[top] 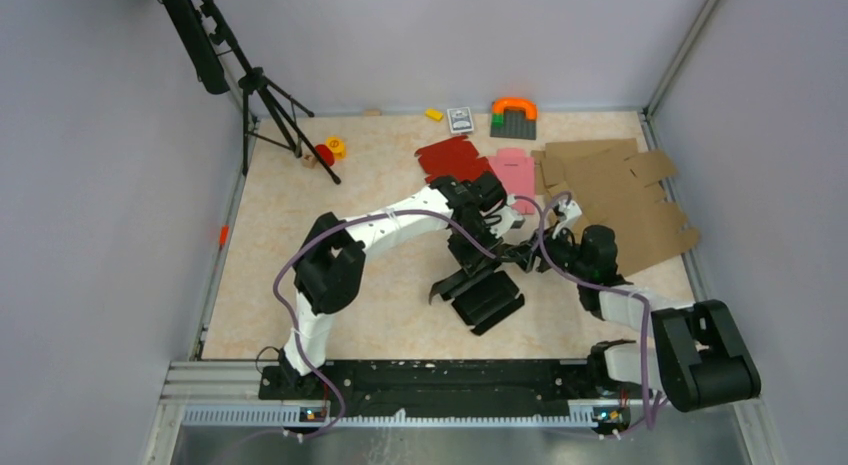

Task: Fold the paper box
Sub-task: Fold the paper box at the center of the board.

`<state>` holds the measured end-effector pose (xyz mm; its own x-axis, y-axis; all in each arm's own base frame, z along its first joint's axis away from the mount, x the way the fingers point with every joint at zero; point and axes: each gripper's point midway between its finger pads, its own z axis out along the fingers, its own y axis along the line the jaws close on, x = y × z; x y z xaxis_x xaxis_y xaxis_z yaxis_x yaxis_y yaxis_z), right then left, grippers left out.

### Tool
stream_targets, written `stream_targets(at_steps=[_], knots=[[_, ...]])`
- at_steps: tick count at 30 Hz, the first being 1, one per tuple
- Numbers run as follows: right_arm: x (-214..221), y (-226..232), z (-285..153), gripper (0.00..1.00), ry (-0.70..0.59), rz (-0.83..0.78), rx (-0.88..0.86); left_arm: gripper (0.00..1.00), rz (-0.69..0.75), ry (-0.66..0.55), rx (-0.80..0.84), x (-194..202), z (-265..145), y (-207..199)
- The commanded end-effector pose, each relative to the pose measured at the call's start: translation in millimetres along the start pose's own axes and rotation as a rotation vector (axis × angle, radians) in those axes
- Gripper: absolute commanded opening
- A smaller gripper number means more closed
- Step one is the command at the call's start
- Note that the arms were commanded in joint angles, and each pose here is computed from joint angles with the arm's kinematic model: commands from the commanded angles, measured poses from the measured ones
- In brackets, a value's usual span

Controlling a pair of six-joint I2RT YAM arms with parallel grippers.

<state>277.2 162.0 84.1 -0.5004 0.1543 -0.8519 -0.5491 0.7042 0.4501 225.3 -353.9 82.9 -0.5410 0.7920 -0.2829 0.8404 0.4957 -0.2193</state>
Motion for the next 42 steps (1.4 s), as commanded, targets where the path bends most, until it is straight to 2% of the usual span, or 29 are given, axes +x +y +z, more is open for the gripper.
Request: stream_targets(at_steps=[1,5,6,12,18,22,33,42], knots=[[-31.1,2.9,8.2,0.58,-0.086,-0.117,-0.022,0.25,0.046,-0.04,0.042,-2.4,-24.7,-9.3],[-31.7,6.4,15.2,0.49,-0.073,-0.141,-0.057,0.25,0.055,-0.035,0.048,-1.6,-24.8,-9.3],[-27.6,10.9,16.6,0.42,-0.054,-0.143,-0.091,0.25,0.054,-0.034,0.044,-1.9,-24.3,-8.4],[-20.9,20.9,11.9,0.25,-0.032,-0.16,-0.109,0.25,0.039,-0.028,0.027,-2.1,-21.9,-4.6],[-12.4,26.6,9.0,0.13,0.004,-0.17,-0.056,0.25,0.014,-0.031,0.006,-2.3,-21.7,-2.1],[-14.5,28.6,4.2,0.01,0.009,-0.143,-0.013,0.24,-0.017,-0.036,-0.009,-3.2,-20.1,-0.4],[-11.4,58.7,5.9,0.0,-0.012,0.069,-0.028,0.24,-0.148,-0.102,0.008,-16.7,-18.4,-8.3],[-8.2,78.0,11.6,0.02,-0.028,0.152,-0.088,0.24,-0.168,-0.123,0.031,-19.3,-13.9,-15.4]])
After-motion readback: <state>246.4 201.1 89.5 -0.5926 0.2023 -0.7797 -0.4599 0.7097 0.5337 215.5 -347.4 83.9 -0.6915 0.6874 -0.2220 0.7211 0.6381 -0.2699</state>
